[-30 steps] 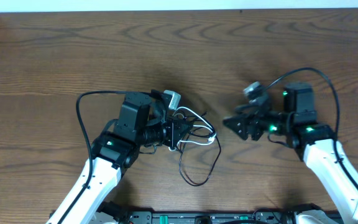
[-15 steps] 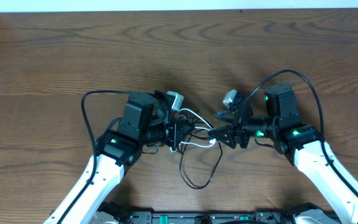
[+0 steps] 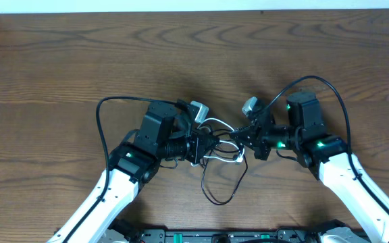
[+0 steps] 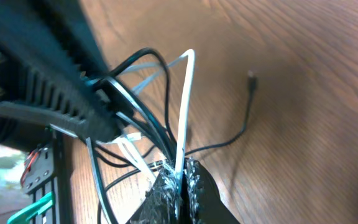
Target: Untangle cables
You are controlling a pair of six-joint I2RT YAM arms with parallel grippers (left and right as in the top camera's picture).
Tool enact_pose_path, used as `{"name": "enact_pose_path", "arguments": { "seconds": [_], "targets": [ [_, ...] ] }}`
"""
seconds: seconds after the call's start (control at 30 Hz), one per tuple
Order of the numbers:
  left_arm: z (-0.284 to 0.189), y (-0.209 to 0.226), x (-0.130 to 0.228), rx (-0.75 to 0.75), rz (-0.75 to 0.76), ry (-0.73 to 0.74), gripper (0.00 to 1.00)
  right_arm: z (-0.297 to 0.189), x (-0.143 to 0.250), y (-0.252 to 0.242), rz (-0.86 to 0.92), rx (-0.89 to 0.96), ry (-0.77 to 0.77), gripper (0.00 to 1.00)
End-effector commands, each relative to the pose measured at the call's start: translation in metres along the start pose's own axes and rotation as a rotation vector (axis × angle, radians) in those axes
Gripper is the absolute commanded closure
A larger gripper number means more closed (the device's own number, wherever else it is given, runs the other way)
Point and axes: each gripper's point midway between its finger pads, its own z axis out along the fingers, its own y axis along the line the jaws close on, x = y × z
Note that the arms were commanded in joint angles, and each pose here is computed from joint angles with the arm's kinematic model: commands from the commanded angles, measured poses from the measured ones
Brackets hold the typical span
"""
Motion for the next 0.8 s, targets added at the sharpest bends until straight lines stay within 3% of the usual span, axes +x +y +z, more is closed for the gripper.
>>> {"name": "enact_pose_path", "arguments": {
  "seconds": [0.0,0.2,0.47,0.77],
  "targets": [
    [-0.001,-0.002,0.001,0.000,0.006,0.014,0.92,-0.003,0.007,-0.036,0.121,0.211,0.025,0.99],
    [-0.002,0.012,0.015,-0.073,-0.040,0.059,0.92,-0.017,0.011,-0.077,0.323,0.468,-0.011,0.99],
    [-0.003,0.020,0.019,-0.120,-0.053,0.068,0.89,-0.032,0.015,-0.100,0.536,0.628,-0.079,0.99],
    [-0.004,0.020,0.013,-0.115,-0.035,0.048,0.85,-0.071,0.059,-0.129,0.805,0.969,-0.085,0.99]
  ]
}}
